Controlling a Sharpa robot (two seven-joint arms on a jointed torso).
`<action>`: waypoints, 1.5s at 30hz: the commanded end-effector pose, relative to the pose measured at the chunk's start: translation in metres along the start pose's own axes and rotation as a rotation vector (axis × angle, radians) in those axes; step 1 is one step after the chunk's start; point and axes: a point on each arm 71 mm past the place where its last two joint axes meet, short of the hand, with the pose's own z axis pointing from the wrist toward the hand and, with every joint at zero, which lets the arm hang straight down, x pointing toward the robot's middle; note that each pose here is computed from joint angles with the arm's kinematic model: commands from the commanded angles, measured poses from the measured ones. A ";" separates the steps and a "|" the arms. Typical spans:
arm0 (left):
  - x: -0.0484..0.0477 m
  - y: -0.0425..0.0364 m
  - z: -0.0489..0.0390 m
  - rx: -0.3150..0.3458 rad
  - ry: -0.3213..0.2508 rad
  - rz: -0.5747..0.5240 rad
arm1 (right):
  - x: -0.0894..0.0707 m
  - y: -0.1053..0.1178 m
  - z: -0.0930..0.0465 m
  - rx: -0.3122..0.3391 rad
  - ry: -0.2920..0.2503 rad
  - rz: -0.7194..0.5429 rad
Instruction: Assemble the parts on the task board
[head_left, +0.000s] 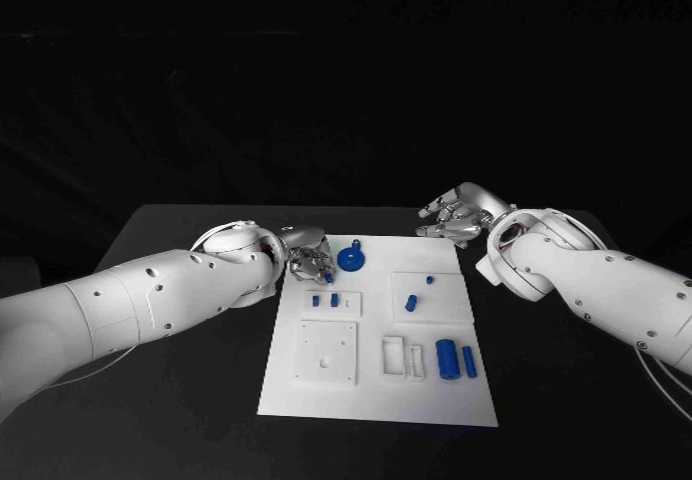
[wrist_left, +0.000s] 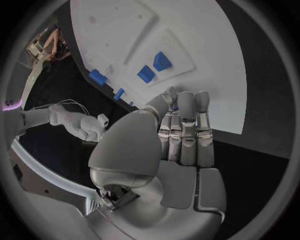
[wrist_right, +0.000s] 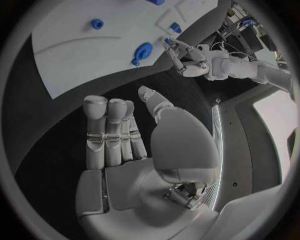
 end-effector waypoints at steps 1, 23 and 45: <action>0.0016 -0.0017 0.0008 0.002 0.020 0.004 | 0.001 0.001 0.000 -0.010 0.002 -0.001; 0.0062 -0.0021 0.0021 -0.004 0.049 0.007 | 0.000 0.001 0.000 -0.009 0.003 -0.002; 0.0090 0.0039 0.0035 -0.032 0.029 0.030 | -0.001 -0.001 0.000 -0.006 0.001 -0.003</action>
